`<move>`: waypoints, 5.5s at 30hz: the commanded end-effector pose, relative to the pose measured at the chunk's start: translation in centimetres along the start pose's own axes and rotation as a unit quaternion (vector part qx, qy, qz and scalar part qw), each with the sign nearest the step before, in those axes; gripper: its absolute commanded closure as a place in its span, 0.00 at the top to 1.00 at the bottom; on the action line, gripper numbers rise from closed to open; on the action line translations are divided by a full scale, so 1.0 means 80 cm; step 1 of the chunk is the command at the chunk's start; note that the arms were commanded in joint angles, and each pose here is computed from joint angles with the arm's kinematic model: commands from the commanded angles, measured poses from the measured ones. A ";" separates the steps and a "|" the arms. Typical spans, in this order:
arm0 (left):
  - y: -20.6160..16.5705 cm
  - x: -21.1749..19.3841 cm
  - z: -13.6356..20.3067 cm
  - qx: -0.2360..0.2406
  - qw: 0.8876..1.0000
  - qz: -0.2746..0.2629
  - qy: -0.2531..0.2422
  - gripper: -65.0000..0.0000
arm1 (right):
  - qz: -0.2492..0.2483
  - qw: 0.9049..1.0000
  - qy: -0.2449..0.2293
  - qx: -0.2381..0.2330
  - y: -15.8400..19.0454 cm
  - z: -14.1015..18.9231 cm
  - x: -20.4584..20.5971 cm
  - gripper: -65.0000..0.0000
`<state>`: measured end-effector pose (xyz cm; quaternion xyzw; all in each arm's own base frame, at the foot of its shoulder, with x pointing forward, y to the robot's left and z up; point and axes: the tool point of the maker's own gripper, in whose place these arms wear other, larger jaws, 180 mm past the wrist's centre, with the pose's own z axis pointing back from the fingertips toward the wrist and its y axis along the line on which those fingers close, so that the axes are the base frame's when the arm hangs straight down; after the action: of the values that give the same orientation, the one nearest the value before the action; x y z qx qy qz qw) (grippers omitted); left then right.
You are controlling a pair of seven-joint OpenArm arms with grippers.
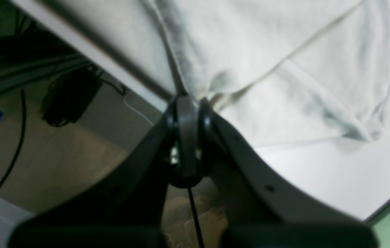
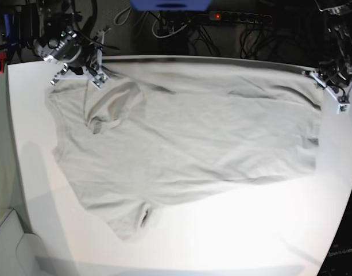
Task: Layout the t-shirt on the table in an organized manner, then fold the t-shirt properly
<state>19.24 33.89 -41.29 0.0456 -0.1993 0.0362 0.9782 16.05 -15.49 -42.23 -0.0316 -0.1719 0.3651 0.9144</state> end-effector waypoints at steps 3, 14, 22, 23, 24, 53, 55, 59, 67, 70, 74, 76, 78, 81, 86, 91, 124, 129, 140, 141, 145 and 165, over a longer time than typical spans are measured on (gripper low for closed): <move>0.013 0.011 0.007 0.012 1.000 -0.006 -0.013 0.00 | -0.001 1.000 -0.004 -0.008 -0.005 0.004 0.002 0.00; 0.011 0.013 0.006 0.011 1.000 -0.004 -0.018 0.01 | -0.004 1.000 0.002 -0.011 -0.008 0.005 -0.002 0.03; 0.013 0.012 0.007 0.013 1.000 -0.005 -0.017 0.01 | 0.004 1.000 -0.013 -0.019 0.000 0.026 0.001 0.32; 0.012 0.012 0.006 0.013 1.000 -0.004 -0.016 0.01 | 0.006 1.000 -0.012 -0.020 -0.001 0.026 0.001 0.34; 0.012 0.012 0.006 0.013 1.000 -0.004 -0.016 0.01 | 0.007 1.000 -0.012 -0.020 -0.002 0.027 0.000 0.36; 0.010 0.008 0.005 0.011 1.000 -0.001 -0.011 0.01 | -0.052 0.992 -0.069 -0.094 -0.161 -0.012 0.108 0.38; 0.010 0.008 0.005 0.011 1.000 -0.001 -0.011 0.01 | -0.058 0.992 -0.069 -0.086 -0.161 -0.020 0.112 0.38; 0.010 0.008 0.005 0.010 1.000 -0.001 -0.012 0.01 | -0.065 0.992 -0.071 -0.077 -0.162 -0.028 0.120 0.38; 0.010 0.009 0.005 0.010 1.000 -0.001 -0.012 0.01 | -0.022 0.995 -0.080 -0.053 -0.130 -0.036 0.149 0.38; 0.010 0.009 0.005 0.010 1.000 -0.001 -0.012 0.01 | -0.018 0.996 -0.075 -0.043 -0.124 -0.043 0.150 0.38; 0.010 0.009 0.005 0.010 1.000 -0.001 -0.012 0.01 | -0.024 0.997 -0.063 -0.033 -0.126 -0.055 0.147 0.37; 0.010 0.009 0.005 0.010 1.000 -0.001 -0.012 0.01 | -0.025 0.997 -0.061 -0.032 -0.128 -0.057 0.148 0.37; 0.010 0.009 0.005 0.010 1.000 -0.001 -0.012 0.01 | -0.025 0.997 -0.062 -0.033 -0.128 -0.056 0.147 0.35; 0.010 0.010 0.005 0.010 1.000 -0.001 -0.013 0.01 | -0.023 0.997 -0.062 -0.032 -0.127 -0.056 0.149 0.20; 0.010 0.011 0.005 0.011 1.000 0.000 -0.014 0.01 | -0.021 0.996 -0.073 -0.041 -0.136 -0.050 0.160 0.00; 0.010 0.011 0.005 0.011 1.000 0.000 -0.014 0.01 | -0.012 0.992 -0.105 -0.069 -0.149 -0.023 0.182 0.00; 0.010 0.013 0.005 0.011 1.000 0.000 -0.017 0.01 | 0.032 0.994 -0.091 -0.046 -0.125 -0.038 0.196 0.37; 0.010 0.013 0.005 0.011 1.000 0.001 -0.019 0.05 | 0.019 0.991 -0.111 -0.073 -0.141 -0.015 0.195 0.41; 0.037 -0.003 0.018 0.031 0.996 0.071 -0.034 0.76 | 0.021 0.989 -0.120 -0.084 -0.144 -0.005 0.199 0.40; 0.043 -0.004 0.021 0.035 0.996 0.079 -0.037 0.77 | 0.021 0.989 -0.120 -0.085 -0.145 -0.005 0.199 0.40; 0.057 -0.002 0.031 0.048 0.993 0.092 -0.048 0.74 | 0.022 0.988 -0.125 -0.089 -0.148 -0.001 0.204 0.40; 0.018 0.263 0.004 -0.062 0.967 0.139 -0.203 0.72 | -0.046 0.986 -0.124 -0.103 -0.286 -0.003 0.268 0.41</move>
<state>37.39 35.68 -34.58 -0.0409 -0.3744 0.1524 0.9138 44.18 -17.73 -34.24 -0.0676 -0.2891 0.3074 0.9041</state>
